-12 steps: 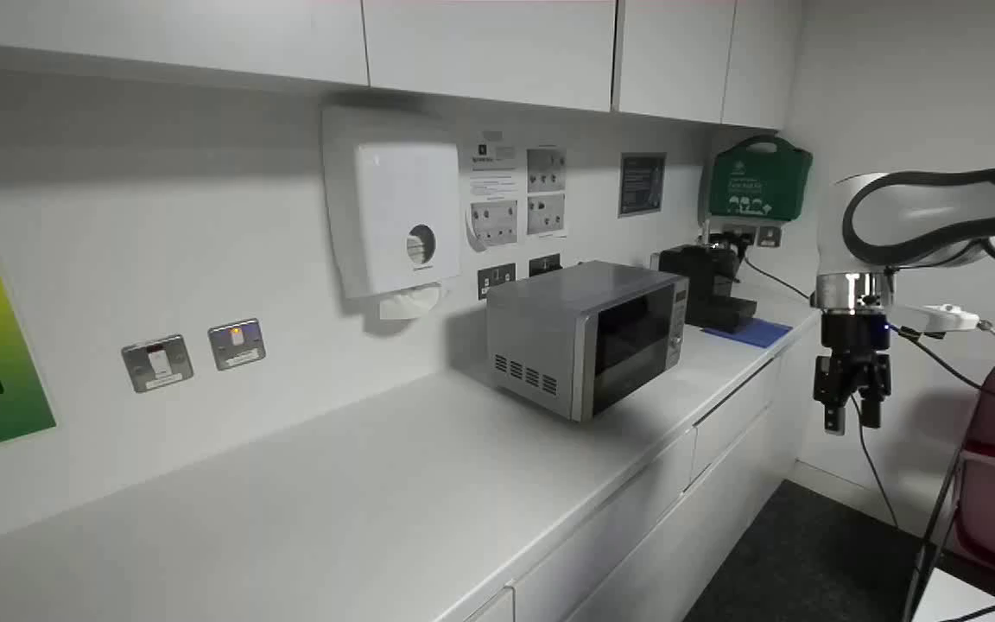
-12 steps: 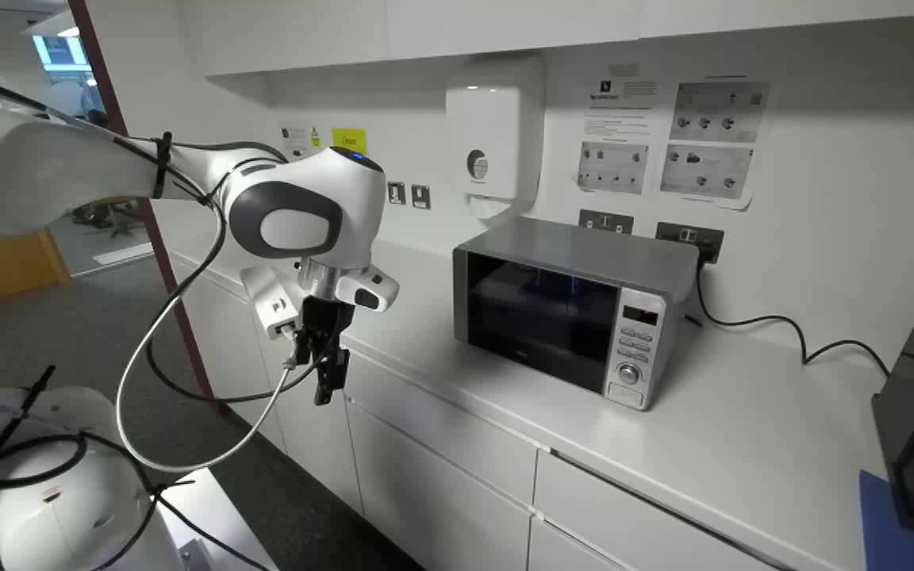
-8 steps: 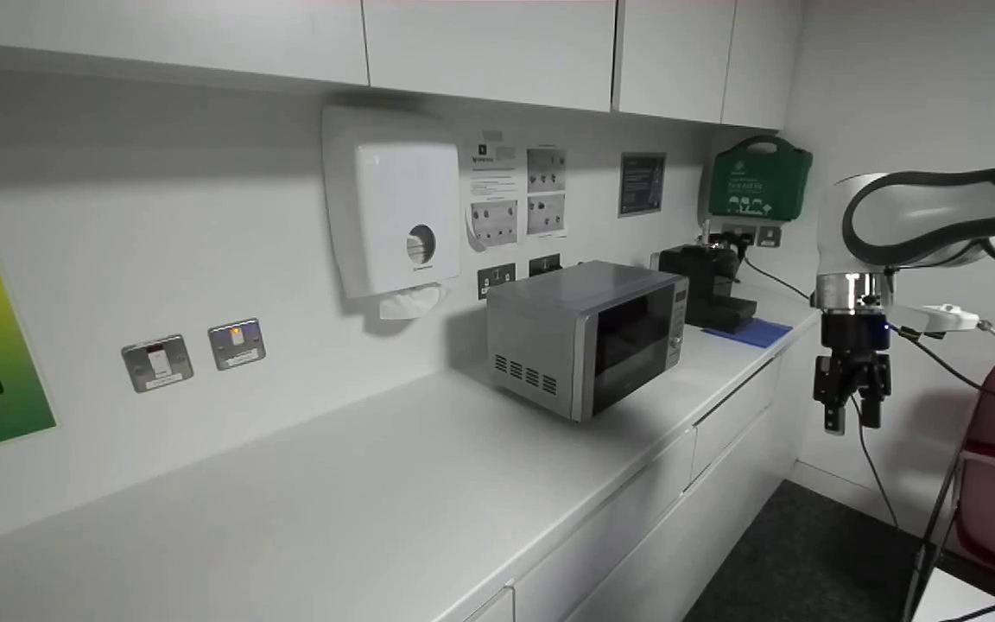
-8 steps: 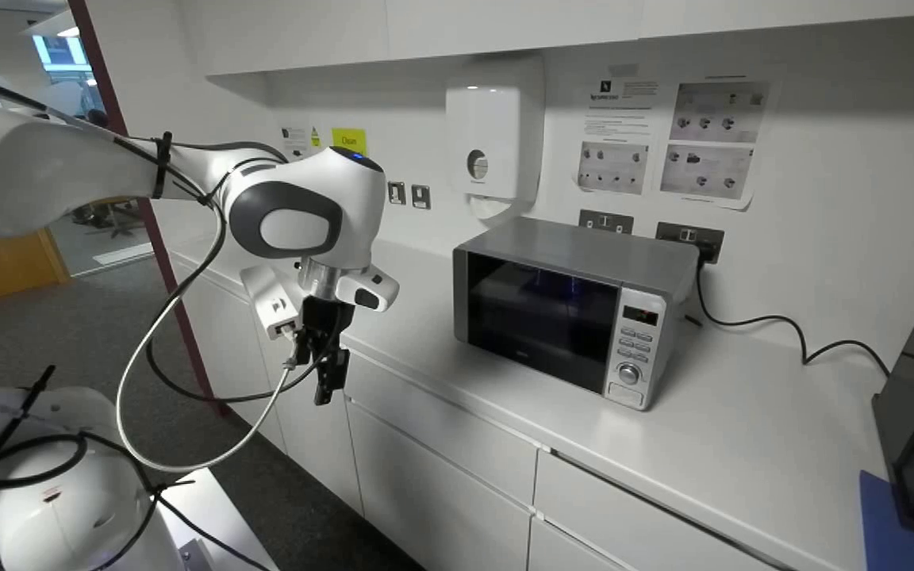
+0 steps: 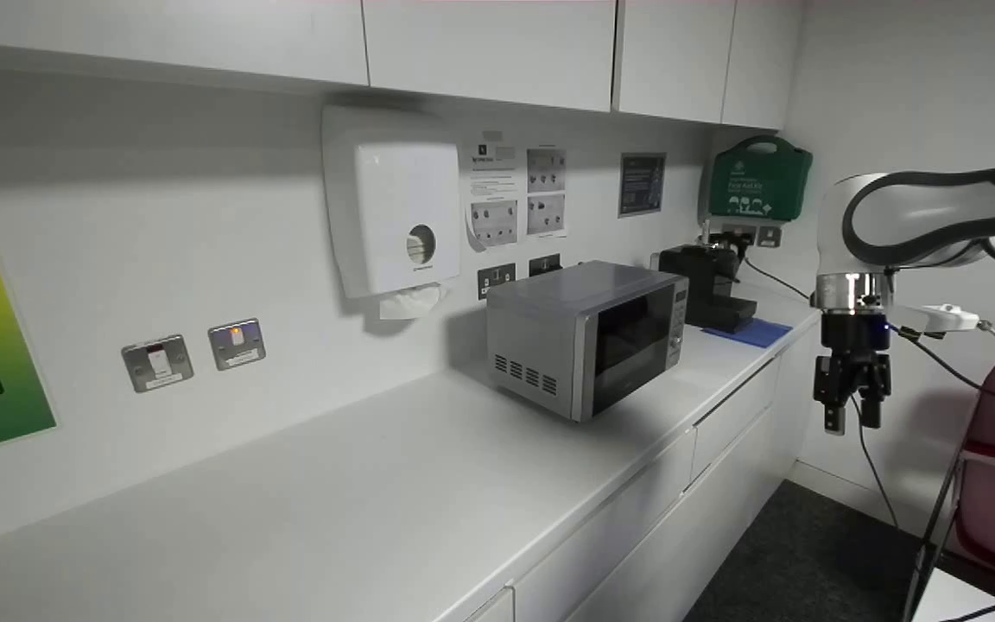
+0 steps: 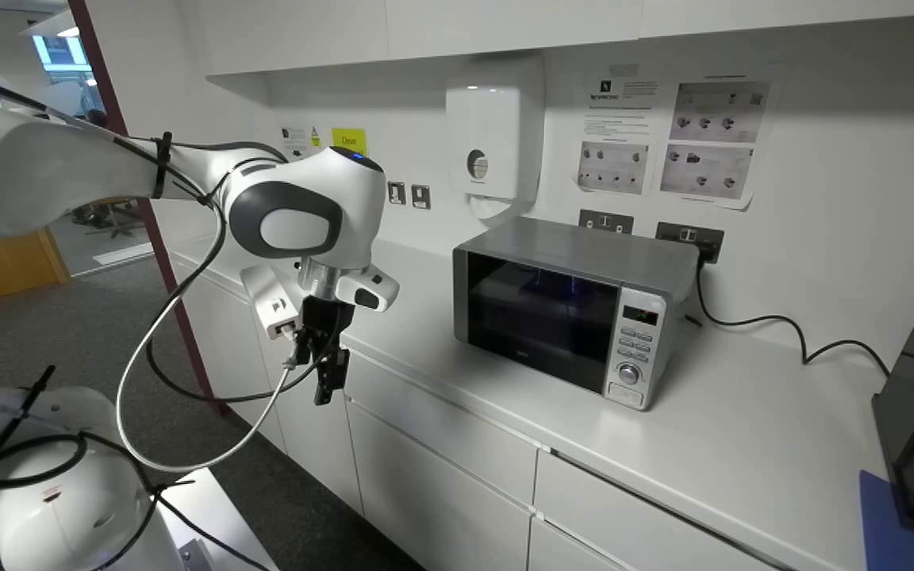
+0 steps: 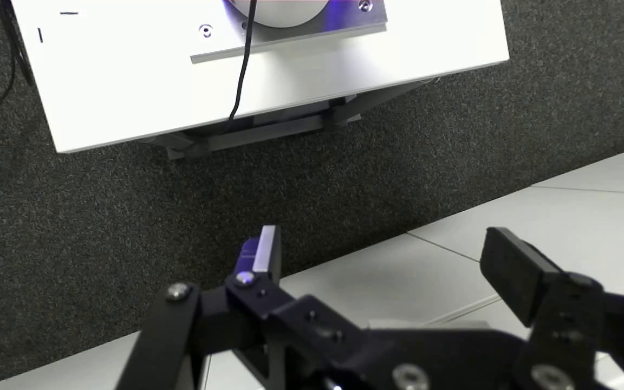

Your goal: Press a button on the right side of the microwave

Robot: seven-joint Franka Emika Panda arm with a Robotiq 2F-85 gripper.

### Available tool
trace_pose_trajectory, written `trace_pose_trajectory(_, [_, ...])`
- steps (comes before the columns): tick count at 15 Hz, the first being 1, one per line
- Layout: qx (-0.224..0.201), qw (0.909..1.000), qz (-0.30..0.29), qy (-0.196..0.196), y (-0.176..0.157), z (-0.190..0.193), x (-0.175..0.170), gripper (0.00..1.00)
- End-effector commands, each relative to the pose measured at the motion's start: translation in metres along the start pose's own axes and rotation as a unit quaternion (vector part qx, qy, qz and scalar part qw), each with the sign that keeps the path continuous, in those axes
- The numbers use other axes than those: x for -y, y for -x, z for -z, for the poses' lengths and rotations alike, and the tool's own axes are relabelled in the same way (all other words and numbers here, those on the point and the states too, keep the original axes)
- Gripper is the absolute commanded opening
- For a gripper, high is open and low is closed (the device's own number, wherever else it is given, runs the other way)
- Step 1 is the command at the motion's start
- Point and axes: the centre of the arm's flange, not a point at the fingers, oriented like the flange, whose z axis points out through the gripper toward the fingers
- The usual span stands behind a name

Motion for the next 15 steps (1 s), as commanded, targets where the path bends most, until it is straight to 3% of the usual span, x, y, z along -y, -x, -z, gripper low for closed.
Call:
trace_pose_trajectory(1, [0.0, 1.0, 0.0, 0.0, 0.0, 0.0, 0.0, 1.0])
trace_pose_trajectory(12, [0.0, 1.0, 0.0, 0.0, 0.0, 0.0, 0.0, 1.0])
trace_pose_trajectory(15, [-0.019, 0.9998, -0.001, 0.002, -0.0056, 0.0024, -0.0099, 1.0])
